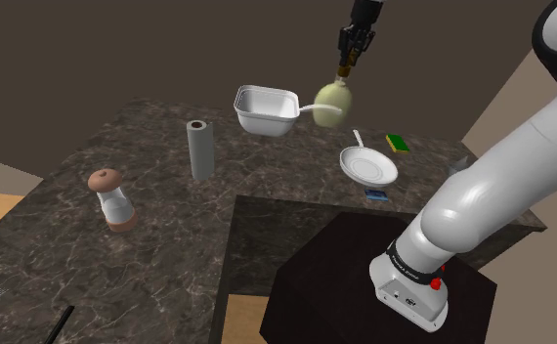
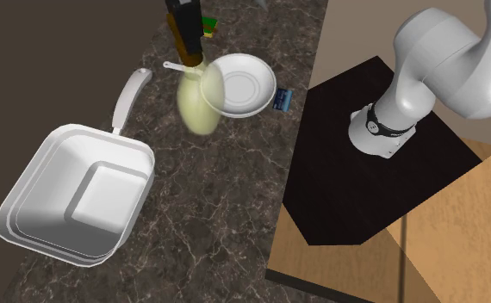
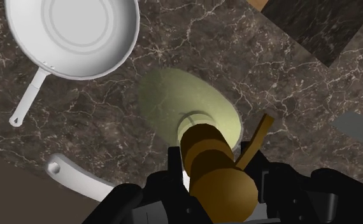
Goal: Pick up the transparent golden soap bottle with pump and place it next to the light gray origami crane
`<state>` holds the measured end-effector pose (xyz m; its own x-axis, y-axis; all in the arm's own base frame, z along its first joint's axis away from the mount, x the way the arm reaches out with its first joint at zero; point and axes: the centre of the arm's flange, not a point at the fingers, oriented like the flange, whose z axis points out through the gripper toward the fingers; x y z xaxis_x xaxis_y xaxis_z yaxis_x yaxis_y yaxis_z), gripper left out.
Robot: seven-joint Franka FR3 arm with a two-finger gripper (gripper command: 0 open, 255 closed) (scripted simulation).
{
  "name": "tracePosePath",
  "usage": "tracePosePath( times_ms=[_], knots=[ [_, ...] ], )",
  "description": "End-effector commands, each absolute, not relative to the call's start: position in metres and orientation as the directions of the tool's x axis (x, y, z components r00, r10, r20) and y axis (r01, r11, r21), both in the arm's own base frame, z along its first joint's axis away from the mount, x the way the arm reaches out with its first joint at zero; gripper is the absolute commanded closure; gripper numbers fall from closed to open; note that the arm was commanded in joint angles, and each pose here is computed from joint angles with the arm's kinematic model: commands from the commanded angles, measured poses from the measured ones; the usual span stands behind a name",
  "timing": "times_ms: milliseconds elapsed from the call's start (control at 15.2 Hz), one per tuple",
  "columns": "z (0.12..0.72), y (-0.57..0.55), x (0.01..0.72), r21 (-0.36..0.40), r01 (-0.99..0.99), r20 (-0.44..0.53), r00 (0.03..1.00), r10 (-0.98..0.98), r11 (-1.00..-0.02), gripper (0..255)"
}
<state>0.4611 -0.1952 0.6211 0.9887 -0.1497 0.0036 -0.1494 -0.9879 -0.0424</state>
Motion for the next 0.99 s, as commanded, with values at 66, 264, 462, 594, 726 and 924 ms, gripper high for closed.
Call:
tracePosePath(
  times_ms=[66,264,462,594,726,924],
  knots=[
    [0.638,-0.195,0.461,-0.042,-0.149,0.004,0.989,-0.150,-0.988,255],
    [0.654,-0.195,0.461,-0.042,-0.149,0.004,0.989,-0.150,-0.988,255],
    [0.670,-0.195,0.461,-0.042,-0.149,0.004,0.989,-0.150,-0.988,255],
    [0.680,-0.195,0.461,-0.042,-0.149,0.004,0.989,-0.150,-0.988,255],
    [0.691,-0.195,0.461,-0.042,-0.149,0.004,0.989,-0.150,-0.988,255],
    [0.707,-0.195,0.461,-0.042,-0.149,0.004,0.989,-0.150,-0.988,255]
  ],
)
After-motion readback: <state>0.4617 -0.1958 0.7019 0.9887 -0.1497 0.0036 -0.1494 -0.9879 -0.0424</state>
